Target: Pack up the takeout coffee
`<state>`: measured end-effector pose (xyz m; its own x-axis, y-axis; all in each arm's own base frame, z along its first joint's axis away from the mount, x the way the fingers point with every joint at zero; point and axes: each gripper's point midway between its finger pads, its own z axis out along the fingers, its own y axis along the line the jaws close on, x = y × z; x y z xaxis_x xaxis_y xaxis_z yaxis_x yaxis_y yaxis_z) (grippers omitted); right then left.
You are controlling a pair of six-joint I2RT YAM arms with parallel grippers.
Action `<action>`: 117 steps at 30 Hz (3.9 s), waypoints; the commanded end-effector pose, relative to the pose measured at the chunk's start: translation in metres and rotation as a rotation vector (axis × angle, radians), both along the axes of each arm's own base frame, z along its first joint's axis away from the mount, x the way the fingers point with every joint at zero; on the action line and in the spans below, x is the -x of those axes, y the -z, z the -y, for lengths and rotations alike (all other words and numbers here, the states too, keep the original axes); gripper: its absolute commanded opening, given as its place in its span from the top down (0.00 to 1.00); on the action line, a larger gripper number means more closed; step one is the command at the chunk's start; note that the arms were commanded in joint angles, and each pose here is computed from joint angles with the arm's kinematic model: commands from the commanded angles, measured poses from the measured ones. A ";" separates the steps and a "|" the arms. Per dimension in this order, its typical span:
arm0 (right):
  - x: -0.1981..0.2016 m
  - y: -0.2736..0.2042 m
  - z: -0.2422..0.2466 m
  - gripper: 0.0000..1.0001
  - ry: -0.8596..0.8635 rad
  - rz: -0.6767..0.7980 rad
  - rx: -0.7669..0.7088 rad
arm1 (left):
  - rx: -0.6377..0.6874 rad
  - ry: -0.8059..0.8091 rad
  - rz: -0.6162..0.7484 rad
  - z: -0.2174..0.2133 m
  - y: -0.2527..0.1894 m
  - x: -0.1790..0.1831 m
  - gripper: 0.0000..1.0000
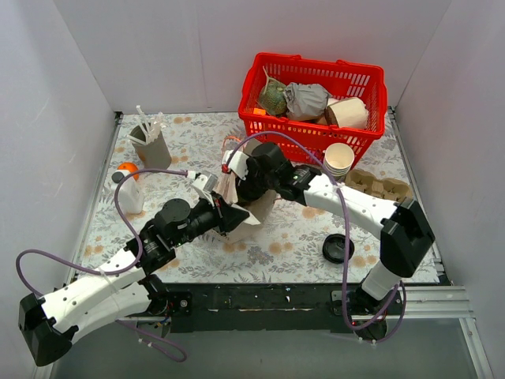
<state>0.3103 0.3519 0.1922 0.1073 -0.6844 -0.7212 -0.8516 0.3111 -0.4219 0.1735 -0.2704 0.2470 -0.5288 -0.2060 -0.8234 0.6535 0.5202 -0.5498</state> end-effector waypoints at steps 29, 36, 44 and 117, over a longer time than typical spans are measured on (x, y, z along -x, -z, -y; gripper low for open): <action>0.038 -0.199 0.097 0.02 0.432 0.081 -0.745 | 0.117 -0.626 -0.338 -0.079 0.004 -0.044 0.87; 0.047 -0.173 0.123 0.02 0.532 0.028 -0.705 | 0.051 -0.711 -0.344 -0.100 0.006 -0.042 0.66; 0.050 -0.167 0.139 0.02 0.588 0.038 -0.706 | 0.044 -0.690 -0.311 -0.102 -0.018 -0.040 0.02; -0.012 -0.065 0.194 0.07 0.766 0.031 -0.354 | -0.299 -0.783 -0.184 -0.317 -0.041 -0.288 0.39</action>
